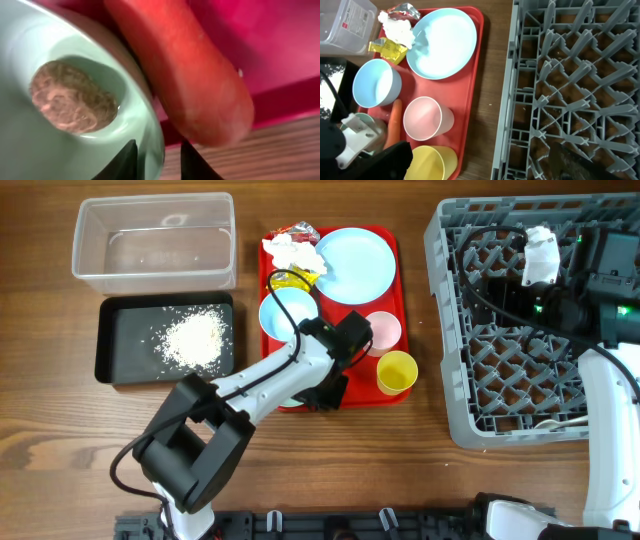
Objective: Sort waste into correct bins and load items into the dishwasher rack
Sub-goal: 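Grasp the green bowl with food using the left gripper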
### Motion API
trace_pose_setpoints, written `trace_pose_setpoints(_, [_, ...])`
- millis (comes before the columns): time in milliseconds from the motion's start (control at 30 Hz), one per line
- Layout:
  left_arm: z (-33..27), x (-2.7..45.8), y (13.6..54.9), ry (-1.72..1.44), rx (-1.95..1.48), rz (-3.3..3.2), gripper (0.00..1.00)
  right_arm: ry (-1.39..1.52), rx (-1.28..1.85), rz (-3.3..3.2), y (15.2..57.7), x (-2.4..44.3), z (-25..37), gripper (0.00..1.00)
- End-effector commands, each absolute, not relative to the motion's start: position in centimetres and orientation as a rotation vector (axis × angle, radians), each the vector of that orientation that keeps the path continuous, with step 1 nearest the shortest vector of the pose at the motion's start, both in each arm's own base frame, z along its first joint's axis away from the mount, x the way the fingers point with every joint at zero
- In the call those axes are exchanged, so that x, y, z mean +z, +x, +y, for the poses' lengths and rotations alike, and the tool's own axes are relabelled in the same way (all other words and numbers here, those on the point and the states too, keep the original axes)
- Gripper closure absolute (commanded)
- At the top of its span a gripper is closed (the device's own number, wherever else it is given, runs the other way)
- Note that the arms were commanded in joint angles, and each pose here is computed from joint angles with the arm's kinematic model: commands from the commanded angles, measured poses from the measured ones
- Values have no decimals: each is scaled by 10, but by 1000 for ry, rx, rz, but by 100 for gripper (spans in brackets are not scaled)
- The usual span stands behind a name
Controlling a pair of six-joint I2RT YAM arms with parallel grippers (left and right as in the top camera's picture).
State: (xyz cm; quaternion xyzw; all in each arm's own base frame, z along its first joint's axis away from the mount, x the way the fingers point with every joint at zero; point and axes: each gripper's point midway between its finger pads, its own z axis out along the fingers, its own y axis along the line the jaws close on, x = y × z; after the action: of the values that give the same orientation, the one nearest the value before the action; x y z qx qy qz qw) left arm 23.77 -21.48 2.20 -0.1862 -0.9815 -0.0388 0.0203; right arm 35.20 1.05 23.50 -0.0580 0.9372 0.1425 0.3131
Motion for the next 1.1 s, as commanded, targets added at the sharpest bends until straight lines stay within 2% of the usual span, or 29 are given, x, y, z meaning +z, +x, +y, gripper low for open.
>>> trace_pose_setpoints(0, [-209,14,238,-567,-145,-3056,91,-146,374,2480,353,233,11,10])
trace_pose_setpoints(33, [-210,14,239,-568,-142,-3060,96,-146,374,2480,353,233,11,10])
trace_pose_setpoints(267, [-210,30,240,-566,-156,-3050,96,-147,372,2480,353,233,11,10])
trace_pose_setpoints(400, [-221,78,251,-573,-100,-3111,96,-149,371,2480,353,233,11,10])
trace_pose_setpoints(533, [-224,148,269,-511,89,-3304,96,-150,371,2478,353,233,11,10])
trace_pose_setpoints(733, [-152,203,300,-69,333,-3433,96,-149,372,2477,353,233,11,11])
trace_pose_setpoints(933, [-81,198,328,182,415,-3397,96,-149,372,2477,353,233,11,10])
trace_pose_setpoints(1067, [-62,191,338,199,635,-3328,96,-148,372,2477,353,233,11,10])
